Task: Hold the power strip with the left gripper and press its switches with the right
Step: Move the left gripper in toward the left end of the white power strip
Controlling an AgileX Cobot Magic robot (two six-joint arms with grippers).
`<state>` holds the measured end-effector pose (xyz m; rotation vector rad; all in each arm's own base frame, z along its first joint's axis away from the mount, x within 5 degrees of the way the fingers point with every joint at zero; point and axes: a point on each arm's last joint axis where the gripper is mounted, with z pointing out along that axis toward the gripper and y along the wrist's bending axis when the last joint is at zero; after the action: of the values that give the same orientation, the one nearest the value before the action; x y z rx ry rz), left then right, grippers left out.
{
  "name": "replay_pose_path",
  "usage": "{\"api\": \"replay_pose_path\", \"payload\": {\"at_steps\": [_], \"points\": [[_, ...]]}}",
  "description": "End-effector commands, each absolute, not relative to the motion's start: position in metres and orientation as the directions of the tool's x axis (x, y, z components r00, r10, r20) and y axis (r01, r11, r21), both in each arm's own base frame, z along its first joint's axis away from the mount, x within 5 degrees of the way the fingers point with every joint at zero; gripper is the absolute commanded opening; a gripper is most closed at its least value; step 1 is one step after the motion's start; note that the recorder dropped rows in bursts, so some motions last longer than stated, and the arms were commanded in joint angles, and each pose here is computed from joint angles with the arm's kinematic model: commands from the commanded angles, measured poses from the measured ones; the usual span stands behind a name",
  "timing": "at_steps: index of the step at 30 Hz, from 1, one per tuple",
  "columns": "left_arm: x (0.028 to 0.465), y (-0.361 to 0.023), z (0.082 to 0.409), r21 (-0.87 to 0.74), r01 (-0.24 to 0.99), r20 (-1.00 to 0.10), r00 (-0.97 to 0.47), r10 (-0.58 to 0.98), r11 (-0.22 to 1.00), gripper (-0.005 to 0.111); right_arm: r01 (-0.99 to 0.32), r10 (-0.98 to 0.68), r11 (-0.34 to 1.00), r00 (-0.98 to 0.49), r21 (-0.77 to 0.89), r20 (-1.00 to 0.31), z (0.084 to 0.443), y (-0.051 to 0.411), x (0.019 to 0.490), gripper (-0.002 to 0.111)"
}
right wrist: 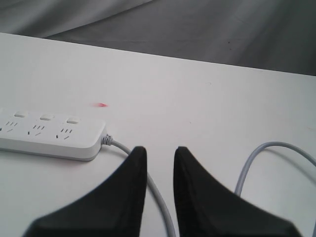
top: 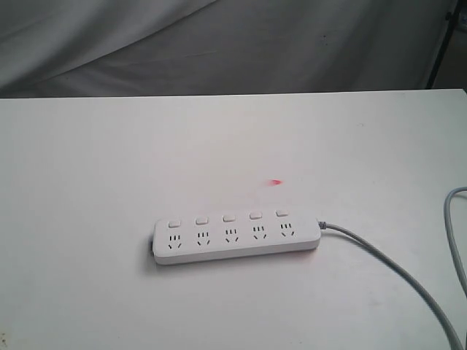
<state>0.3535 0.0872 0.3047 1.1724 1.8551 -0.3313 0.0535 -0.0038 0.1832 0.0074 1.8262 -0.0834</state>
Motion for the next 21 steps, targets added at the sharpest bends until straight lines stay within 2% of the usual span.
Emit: {"api": "replay_pose_path", "payload": {"at_steps": [1, 5, 7, 9, 11, 13, 15, 21], "points": [[0.365, 0.067, 0.276, 0.161, 0.904, -0.704, -0.176, 0.688, 0.396, 0.000, 0.048, -0.036, 0.998, -0.253, -0.049, -0.967, 0.182, -0.004, 0.053, 0.019], [0.376, 0.038, 0.258, 0.111, 0.939, -0.712, -0.155, 0.685, 0.327, 0.002, 0.048, -0.036, 0.998, -0.253, -0.049, -0.967, 0.182, -0.004, 0.053, 0.019], [0.379, 0.024, 0.250, 0.092, 0.954, -0.706, -0.140, 0.695, 0.285, 0.018, 0.048, -0.036, 0.998, -0.253, -0.049, -0.967, 0.182, -0.004, 0.053, 0.019], [0.382, 0.017, 0.243, 0.065, 0.959, -0.708, -0.149, 0.690, 0.275, 0.047, 0.048, -0.036, 0.998, -0.253, -0.049, -0.967, 0.182, -0.004, 0.053, 0.019], [0.383, 0.015, 0.240, 0.022, 0.952, -0.713, -0.198, 0.673, 0.304, 0.088, 0.048, -0.036, 0.998, -0.253, -0.049, -0.967, 0.182, -0.004, 0.053, 0.019], [0.383, 0.016, 0.238, -0.013, 0.943, -0.704, -0.245, 0.666, 0.333, 0.100, 0.048, -0.036, 0.998, -0.253, -0.049, -0.967, 0.182, -0.004, 0.053, 0.019], [0.380, 0.018, 0.234, -0.042, 0.938, -0.678, -0.279, 0.680, 0.344, 0.104, 0.048, -0.036, 0.998, -0.253, -0.049, -0.967, 0.182, -0.004, 0.053, 0.019], [0.369, 0.017, 0.217, -0.099, 0.939, -0.650, -0.311, 0.693, 0.329, 0.104, 0.048, -0.036, 0.998, -0.253, -0.049, -0.967, 0.182, -0.004, 0.053, 0.019]]}}
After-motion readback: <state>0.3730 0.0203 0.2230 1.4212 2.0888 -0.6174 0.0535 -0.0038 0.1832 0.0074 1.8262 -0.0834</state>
